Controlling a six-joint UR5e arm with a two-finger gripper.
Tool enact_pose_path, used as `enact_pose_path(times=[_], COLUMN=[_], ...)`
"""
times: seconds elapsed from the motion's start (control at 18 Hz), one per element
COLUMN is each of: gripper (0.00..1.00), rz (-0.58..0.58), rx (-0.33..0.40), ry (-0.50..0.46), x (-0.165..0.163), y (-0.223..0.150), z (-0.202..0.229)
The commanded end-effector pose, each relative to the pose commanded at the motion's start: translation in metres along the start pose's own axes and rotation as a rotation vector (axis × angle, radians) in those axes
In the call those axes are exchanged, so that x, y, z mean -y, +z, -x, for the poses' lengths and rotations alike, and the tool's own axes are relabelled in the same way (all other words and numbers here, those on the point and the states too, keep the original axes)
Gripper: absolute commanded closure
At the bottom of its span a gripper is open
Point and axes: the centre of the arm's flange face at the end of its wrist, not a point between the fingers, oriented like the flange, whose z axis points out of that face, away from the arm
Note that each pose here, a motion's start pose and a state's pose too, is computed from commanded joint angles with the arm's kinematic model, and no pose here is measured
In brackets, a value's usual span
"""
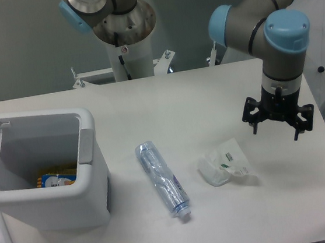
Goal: Place the trash in the trash can
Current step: 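Move the gripper down over the crumpled white tissue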
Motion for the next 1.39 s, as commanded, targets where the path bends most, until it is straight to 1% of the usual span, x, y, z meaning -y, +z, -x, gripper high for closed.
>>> enact_pose_path(times=[0.28, 0.39, 0.67, 0.89, 1.06, 1.22, 1.28, 1.39], gripper=[0.00, 0.00, 0.00, 0.00, 0.00, 0.00, 0.00, 0.00], rz=[0.015, 0.017, -0.002, 0.006, 0.014, 0.011, 0.016, 0.018], rx=[-0.018, -0.030, -0.010, -0.029, -0.055, -0.067, -0.082, -0.092], ry=[0.006, -0.008, -0.018, -0.017, -0.002, 0.037, 0.046, 0.062], x=[0.008, 0.007, 0.001, 0.001, 0.008, 0.028, 0.031, 0.040], y=[0.007, 0.012, 0.030, 0.040, 0.055, 0.068, 0.080, 0.084], z=[-0.016, -0.022, -0.034, -0.041, -0.052, -0.067, -0.072, -0.082])
